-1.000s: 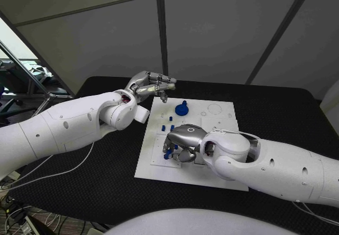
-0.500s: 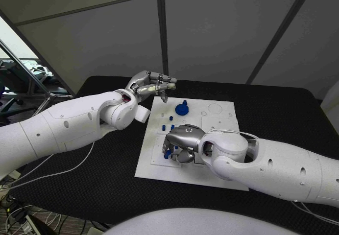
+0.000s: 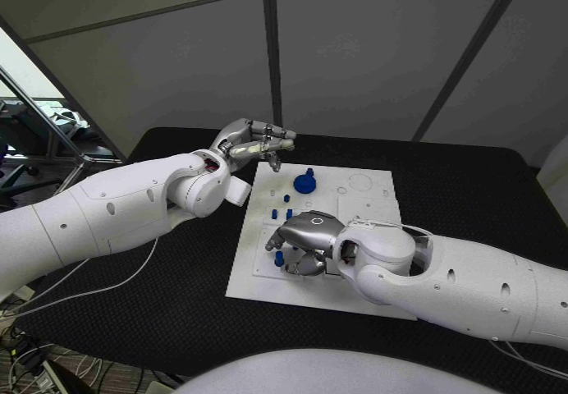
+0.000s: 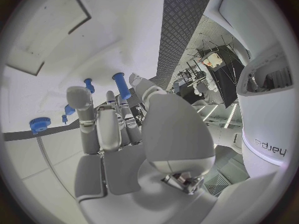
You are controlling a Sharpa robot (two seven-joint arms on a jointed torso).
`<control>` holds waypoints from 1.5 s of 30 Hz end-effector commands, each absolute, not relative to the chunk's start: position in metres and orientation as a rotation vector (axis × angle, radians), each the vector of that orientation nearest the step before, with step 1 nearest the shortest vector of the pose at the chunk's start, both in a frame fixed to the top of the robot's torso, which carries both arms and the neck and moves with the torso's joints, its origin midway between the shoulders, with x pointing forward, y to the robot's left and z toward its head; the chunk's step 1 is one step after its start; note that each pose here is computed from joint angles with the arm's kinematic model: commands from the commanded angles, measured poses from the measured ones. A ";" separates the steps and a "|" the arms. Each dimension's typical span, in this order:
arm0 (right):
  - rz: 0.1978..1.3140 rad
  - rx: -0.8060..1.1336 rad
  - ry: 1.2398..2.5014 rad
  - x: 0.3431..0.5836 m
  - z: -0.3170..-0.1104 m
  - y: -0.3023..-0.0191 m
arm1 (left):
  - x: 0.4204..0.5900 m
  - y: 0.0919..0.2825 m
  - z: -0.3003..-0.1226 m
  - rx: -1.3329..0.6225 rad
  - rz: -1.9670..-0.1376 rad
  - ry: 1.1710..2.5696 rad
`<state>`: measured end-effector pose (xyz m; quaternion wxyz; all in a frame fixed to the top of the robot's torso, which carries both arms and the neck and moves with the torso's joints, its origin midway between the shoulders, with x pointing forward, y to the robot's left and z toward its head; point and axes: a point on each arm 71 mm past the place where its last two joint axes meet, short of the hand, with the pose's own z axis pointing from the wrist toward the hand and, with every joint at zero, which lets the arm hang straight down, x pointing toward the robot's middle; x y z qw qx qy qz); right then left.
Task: Assemble the parts on the task board
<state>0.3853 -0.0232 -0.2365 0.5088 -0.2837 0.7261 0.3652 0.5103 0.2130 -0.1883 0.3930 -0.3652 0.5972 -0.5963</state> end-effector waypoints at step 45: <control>0.351 0.163 1.995 0.375 -0.231 -0.230 | 0.504 0.213 -0.194 -0.928 -1.515 1.545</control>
